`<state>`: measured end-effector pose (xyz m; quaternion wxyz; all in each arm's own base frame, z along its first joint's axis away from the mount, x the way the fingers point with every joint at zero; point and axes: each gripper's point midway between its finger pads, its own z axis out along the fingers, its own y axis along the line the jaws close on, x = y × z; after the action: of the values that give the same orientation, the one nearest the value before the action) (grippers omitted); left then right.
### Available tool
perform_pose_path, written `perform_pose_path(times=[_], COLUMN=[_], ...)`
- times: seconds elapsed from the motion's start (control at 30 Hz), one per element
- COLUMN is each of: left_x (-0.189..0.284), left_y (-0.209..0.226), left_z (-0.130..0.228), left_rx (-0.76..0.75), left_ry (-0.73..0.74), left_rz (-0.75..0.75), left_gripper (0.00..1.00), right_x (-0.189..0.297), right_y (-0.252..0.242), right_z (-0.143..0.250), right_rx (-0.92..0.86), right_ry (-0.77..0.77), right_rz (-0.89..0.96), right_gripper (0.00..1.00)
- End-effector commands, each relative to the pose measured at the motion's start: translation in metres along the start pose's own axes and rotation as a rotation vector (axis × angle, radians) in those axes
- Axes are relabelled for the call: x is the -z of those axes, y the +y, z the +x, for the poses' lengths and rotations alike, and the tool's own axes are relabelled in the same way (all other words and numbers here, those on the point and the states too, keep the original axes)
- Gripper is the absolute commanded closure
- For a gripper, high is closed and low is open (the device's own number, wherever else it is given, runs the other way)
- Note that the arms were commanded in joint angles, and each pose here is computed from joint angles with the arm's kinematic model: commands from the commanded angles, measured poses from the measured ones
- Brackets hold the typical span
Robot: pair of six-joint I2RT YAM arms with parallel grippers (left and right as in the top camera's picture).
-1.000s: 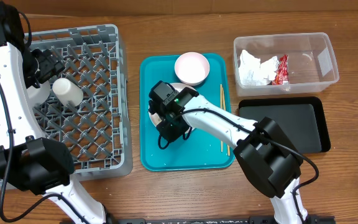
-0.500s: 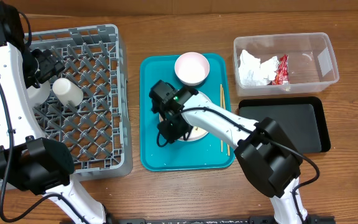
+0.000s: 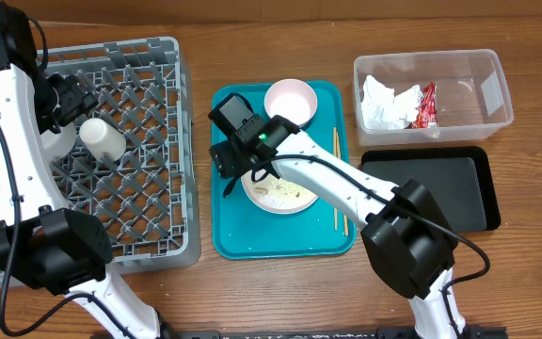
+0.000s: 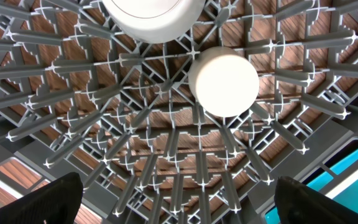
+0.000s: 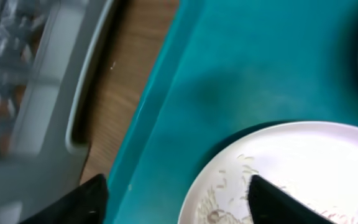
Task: Sort waste into correct bins and load items into the dishwasher
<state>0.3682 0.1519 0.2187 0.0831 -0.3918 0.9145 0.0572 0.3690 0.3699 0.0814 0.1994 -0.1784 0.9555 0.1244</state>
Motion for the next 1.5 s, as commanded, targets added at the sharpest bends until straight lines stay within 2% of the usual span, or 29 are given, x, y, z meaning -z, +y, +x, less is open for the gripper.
perform_pose_path(times=[0.0,0.17,0.3,0.53,0.8,1.07,1.23,1.47], left_x=[0.009,0.009,0.009,0.009,0.009,0.009,0.009,0.009], left_y=[0.003,0.003,0.003,0.003,0.003,0.003,0.003,0.003], left_z=[0.001,0.001,0.001,0.001,0.001,0.001,0.001,0.001], left_rx=[0.009,0.009,0.009,0.009,0.009,0.009,0.009,0.009], left_ry=[-0.026,-0.026,-0.026,-0.026,-0.026,-0.026,-0.026,-0.026], left_rz=[-0.004,-0.004,-0.004,-0.004,-0.004,-0.004,-0.004,-0.004], left_gripper=[0.00,0.00,0.00,0.00,0.00,0.00,0.00,0.00], right_x=[-0.003,-0.014,-0.018,-0.023,-0.036,-0.042,-0.053,-0.053], right_y=[-0.016,-0.024,-0.020,0.002,-0.003,-0.005,-0.007,-0.005], right_z=[-0.011,0.008,0.017,0.025,0.035,0.038,0.048,0.049], right_rx=[-0.204,-0.317,-0.306,-0.265,-0.261,-0.264,-0.253,-0.248], right_ry=[-0.061,0.001,0.025,0.011,0.013,0.016,0.041,0.037], right_rz=[0.099,0.143,0.152,0.152,0.209,0.224,0.248,0.248], right_gripper=[0.34,0.48,0.51,0.52,0.55,0.66,0.67,0.79])
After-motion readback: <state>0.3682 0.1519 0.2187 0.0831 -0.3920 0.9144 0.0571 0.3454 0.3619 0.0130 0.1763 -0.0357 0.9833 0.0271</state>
